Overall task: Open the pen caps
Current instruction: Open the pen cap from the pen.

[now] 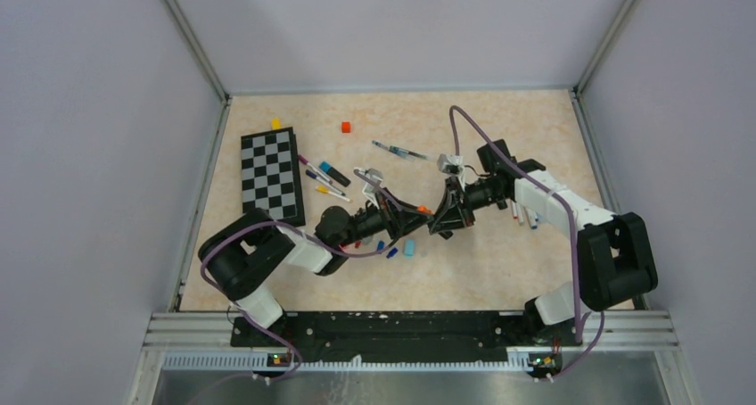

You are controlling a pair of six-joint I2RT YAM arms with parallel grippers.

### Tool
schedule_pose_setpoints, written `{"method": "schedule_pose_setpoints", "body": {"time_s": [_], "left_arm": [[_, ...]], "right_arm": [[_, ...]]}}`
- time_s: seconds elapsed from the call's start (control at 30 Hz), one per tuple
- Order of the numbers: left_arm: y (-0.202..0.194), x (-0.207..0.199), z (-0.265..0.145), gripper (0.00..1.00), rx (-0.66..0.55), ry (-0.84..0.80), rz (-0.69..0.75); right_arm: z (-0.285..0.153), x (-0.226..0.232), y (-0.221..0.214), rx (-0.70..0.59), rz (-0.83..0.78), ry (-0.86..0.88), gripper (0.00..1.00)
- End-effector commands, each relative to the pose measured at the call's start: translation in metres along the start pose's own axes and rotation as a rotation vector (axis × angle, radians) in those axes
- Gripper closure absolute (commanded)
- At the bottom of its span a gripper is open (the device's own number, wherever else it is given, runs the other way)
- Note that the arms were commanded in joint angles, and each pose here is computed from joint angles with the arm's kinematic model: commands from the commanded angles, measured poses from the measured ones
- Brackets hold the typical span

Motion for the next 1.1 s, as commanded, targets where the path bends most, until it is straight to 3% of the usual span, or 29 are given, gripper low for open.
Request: {"method": "schedule_pose_setpoints", "body": {"time_s": [0.0,0.23,0.47,0.7,0.9,1.07], "left_arm": [[0.118,-0.018,0.002,1.00,-0.499,-0.094,0.217],[0.185,-0.038,-0.016,1.00,-0.688,-0.044,0.333],[0.201,-0.055,-0.039,1.00,-0.851,0.029,0.334],[0.211,-0.064,-0.048,1.00,-0.931,0.051,0.356],[0.199,-0.065,-0.046,1.00,-0.800,0.015,0.344],[0.164,-0.052,-0.042,1.00,-0.479,0.061,0.237]], "right_arm": [[0.004,0.002,-0.003,0.028,0.020,0.029,1.00],[0.006,0.000,-0.005,0.040,0.028,0.029,1.00],[0.012,0.000,-0.007,0.064,0.033,0.040,1.00],[0.014,-0.003,-0.008,0.070,0.049,0.042,1.00],[0.009,-0.005,-0.004,0.111,-0.004,-0.036,1.00],[-0.007,-0.013,-0.003,0.165,-0.043,-0.264,1.00]]}}
Point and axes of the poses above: each gripper's point midway between its finger pads, its own z axis out along the fingers, its own x axis along the line the jaws close on, y = z × x, the point moved 10 cm from there along -z, back along the fingers, and after that the axes turned 4 degrees about z, right-handed, at the moved point
